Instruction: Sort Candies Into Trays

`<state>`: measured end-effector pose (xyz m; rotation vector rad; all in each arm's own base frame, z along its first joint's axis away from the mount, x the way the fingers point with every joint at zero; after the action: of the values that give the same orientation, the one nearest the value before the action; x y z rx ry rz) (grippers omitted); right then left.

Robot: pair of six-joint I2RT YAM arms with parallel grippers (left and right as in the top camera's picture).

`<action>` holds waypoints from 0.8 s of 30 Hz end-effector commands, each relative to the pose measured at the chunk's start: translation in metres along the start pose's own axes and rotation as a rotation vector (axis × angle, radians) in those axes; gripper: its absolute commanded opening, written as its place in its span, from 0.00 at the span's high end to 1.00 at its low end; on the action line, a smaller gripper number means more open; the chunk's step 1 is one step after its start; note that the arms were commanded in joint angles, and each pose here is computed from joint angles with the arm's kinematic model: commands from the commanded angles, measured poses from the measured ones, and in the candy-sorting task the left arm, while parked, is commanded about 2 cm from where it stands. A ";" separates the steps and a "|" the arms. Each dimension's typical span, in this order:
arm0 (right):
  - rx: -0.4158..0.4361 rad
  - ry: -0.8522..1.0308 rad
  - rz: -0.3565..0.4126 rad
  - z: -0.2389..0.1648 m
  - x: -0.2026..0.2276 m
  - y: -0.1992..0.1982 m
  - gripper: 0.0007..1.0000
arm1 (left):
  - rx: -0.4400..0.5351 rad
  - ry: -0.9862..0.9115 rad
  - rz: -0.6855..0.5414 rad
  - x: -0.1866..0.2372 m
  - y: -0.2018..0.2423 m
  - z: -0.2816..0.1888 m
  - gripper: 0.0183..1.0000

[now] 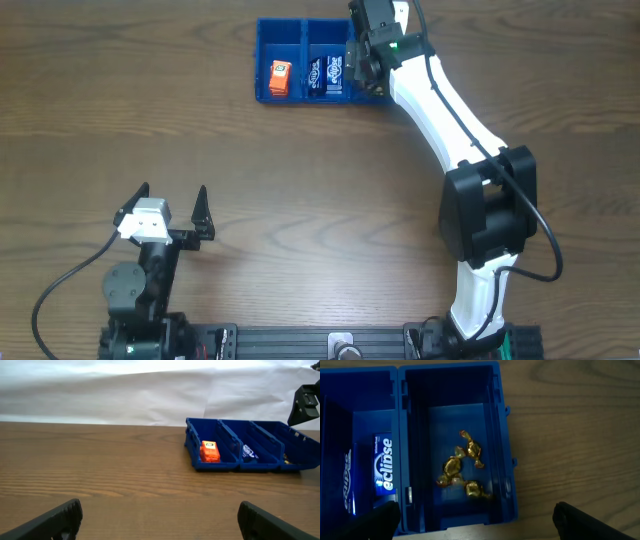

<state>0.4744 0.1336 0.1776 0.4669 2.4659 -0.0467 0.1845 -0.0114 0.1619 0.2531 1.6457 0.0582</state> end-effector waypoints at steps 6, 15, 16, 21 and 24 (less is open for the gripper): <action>-0.069 -0.123 0.061 -0.083 -0.040 -0.023 0.00 | 0.029 0.040 0.007 0.012 -0.004 0.001 0.00; 0.044 -0.213 0.099 -0.163 -0.055 -0.139 0.00 | 0.029 0.040 0.007 0.012 -0.004 0.001 0.00; 0.041 -0.232 0.093 -0.168 -0.051 -0.144 0.00 | 0.029 0.040 0.007 0.012 -0.004 0.001 0.00; -0.019 -0.366 0.143 -0.191 0.000 -0.178 0.00 | 0.029 0.040 0.007 0.012 -0.004 0.001 0.00; -0.084 -0.420 0.150 -0.191 0.039 -0.191 0.00 | 0.029 0.040 0.007 0.012 -0.004 0.001 0.00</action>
<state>0.2995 -0.0024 0.3137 0.5740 2.0439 -0.0052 0.1845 -0.0114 0.1619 0.2528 1.6461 0.0585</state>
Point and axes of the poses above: each gripper's point midway between its finger pads, its own z axis out along the fingers, its own y axis along the line the jaws close on, x = y × z, the point moved 6 cm from there along -z, back along the fingers, and after that the axes turned 15 degrees about z, right-handed, at the moved point
